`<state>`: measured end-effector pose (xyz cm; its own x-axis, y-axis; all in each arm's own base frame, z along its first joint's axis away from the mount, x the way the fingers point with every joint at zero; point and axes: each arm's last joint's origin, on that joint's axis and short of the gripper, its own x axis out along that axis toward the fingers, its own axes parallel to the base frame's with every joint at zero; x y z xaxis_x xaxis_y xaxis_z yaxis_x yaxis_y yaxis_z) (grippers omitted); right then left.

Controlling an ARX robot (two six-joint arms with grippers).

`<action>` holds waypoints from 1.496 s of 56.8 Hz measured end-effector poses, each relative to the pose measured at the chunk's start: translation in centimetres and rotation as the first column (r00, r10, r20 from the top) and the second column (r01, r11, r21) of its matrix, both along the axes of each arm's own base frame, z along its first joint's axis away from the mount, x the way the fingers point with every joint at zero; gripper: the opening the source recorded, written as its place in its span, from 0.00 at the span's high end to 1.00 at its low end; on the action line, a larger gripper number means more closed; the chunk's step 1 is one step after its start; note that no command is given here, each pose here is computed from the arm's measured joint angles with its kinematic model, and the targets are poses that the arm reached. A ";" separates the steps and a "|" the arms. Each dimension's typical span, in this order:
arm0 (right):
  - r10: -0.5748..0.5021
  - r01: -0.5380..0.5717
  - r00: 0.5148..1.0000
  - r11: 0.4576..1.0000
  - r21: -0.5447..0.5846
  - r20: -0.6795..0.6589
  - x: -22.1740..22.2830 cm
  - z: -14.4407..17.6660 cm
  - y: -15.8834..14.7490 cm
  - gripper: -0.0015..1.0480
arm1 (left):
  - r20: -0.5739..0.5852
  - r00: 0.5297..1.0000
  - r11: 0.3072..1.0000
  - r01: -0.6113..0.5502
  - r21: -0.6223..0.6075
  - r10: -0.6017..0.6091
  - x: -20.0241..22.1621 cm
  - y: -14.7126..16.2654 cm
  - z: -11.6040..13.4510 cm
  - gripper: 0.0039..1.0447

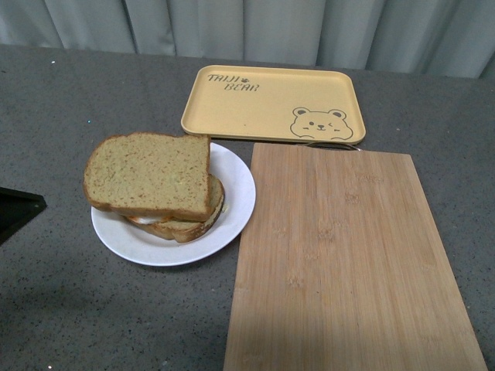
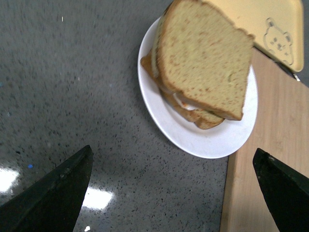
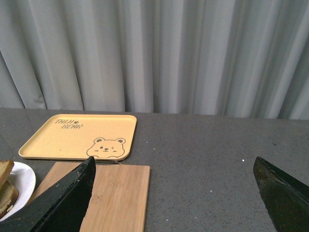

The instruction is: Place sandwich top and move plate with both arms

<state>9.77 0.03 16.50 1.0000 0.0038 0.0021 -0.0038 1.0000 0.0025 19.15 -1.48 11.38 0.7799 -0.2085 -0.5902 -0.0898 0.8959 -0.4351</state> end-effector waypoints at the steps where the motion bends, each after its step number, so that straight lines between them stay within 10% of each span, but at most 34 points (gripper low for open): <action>1: 0.000 0.000 1.000 1.000 0.000 0.000 0.0 0.0 0.0 0.09 | -0.021 1.000 1.000 -0.006 -0.015 0.005 0.3 -0.1 -0.4 0.06; 43: 0.000 0.000 1.000 1.000 0.000 0.000 0.0 0.0 0.0 0.09 | -0.258 0.965 0.986 0.005 -0.165 -0.048 7.0 -3.4 -6.9 0.06; 72: 0.000 0.000 1.000 1.000 0.000 0.000 0.0 0.0 0.0 0.09 | -0.318 0.948 0.950 -0.115 -0.291 0.017 8.8 -2.2 -8.2 0.87; 85: 0.000 0.000 1.000 1.000 0.000 0.000 0.0 0.0 0.0 0.09 | -0.285 0.958 0.871 -0.132 -0.473 -0.010 8.4 -1.8 -6.6 0.97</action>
<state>9.77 0.03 16.50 1.0000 0.0042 0.0021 -0.0042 1.0000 0.0025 27.57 -3.25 4.76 0.6256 -0.4786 -0.6161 -0.3143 0.5681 -0.7606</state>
